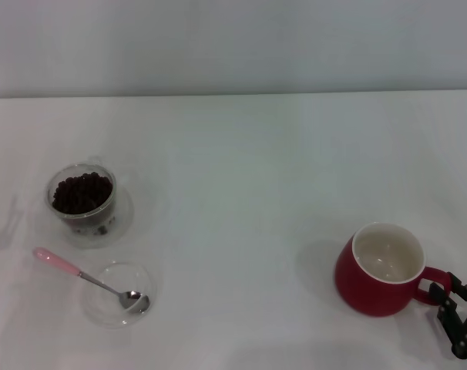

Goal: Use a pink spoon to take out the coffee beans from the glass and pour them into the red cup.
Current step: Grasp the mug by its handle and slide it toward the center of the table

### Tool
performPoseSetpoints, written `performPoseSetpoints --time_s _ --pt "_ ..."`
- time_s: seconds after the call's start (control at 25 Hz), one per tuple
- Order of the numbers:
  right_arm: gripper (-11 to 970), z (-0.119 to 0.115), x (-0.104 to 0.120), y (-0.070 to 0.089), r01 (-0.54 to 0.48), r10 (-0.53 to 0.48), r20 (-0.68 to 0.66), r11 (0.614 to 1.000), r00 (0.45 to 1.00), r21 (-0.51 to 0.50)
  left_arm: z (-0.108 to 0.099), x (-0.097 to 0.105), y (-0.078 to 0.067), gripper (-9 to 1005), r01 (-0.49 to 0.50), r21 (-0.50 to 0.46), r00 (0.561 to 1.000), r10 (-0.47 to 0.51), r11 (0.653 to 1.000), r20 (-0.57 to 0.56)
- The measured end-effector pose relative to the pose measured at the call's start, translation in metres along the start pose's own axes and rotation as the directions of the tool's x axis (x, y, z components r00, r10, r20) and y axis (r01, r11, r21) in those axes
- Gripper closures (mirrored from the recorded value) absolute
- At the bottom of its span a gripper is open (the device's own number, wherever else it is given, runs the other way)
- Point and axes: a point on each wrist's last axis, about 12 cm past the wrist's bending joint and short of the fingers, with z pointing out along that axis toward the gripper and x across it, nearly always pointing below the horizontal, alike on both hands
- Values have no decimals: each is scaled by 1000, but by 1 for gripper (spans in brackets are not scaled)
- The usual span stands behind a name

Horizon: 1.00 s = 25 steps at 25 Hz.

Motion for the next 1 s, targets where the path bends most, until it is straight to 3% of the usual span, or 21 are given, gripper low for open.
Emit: performPoseSetpoints --time_s 1.0 --pt "743 18 -10 10 14 -8 53 992 999 -126 3 0 -2 108 5 2 1000 -5 1000 -4"
